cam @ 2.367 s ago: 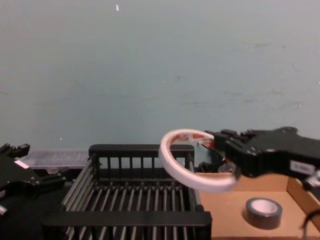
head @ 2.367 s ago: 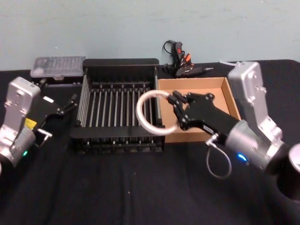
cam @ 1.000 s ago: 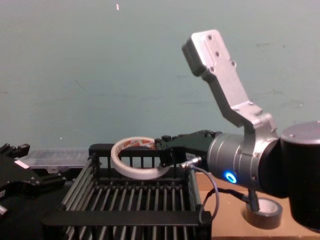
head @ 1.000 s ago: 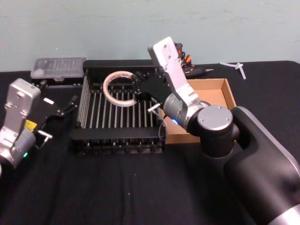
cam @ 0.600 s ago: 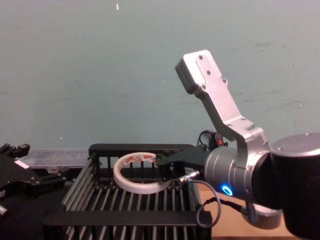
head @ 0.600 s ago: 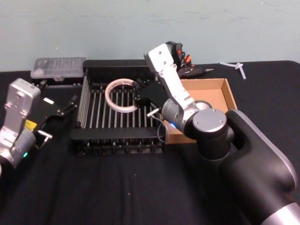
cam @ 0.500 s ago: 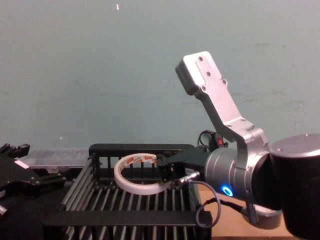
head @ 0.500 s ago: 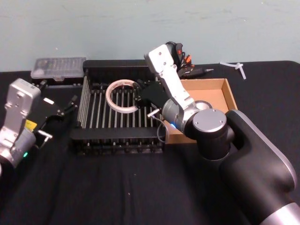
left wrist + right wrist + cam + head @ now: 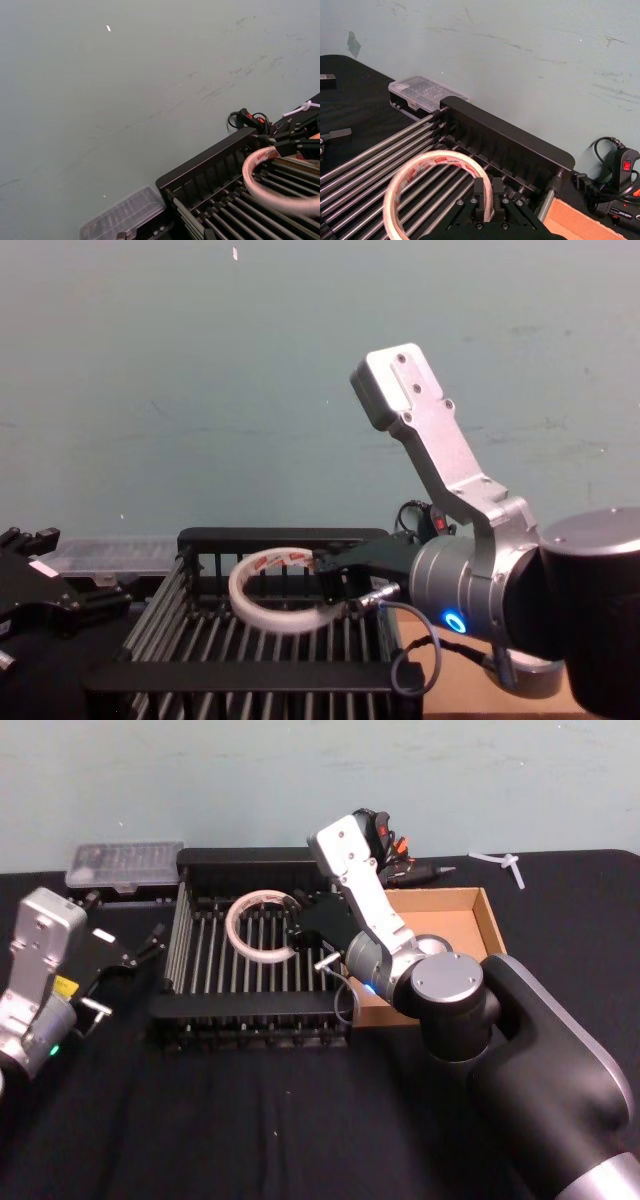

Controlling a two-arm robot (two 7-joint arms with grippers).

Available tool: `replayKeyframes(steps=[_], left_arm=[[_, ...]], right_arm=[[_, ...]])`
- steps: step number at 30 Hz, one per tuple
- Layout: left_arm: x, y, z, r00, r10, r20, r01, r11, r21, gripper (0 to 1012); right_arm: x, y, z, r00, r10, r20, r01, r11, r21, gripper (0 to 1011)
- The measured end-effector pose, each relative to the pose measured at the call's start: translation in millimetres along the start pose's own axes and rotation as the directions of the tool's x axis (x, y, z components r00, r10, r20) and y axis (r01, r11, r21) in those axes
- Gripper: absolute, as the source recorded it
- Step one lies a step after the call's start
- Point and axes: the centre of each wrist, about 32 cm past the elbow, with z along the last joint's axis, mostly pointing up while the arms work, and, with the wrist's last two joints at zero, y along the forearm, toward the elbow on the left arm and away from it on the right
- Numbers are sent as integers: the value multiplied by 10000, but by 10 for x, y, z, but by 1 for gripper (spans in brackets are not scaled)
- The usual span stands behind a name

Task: Pick up the white tape and place it into the black box , Pick up the silver tape and place it into the brown box.

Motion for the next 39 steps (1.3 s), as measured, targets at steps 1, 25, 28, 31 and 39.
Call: replayKeyframes(steps=[1,25,28,31,39], left_arm=[[0,0,0,10000,0,1,0,10000,-1,1001],[0,0,0,10000,0,0,0,10000,0,1001],[0,0,0,10000,0,0,0,10000,0,1001],[0,0,0,10000,0,0,0,10000,0,1001],[0,0,0,10000,0,0,0,10000,-1,1001]], right_arm=[[0,0,0,10000,0,0,0,10000,2,129],[0,-2,3,10000,21,-22,-21,10000,31,878],[0,-2,3,10000,22,-24,-22,10000,32,958],[0,-2,3,10000,23,-27,-23,10000,33,998],[1,-3,3,10000,27,-30,-27,10000,35,1002]])
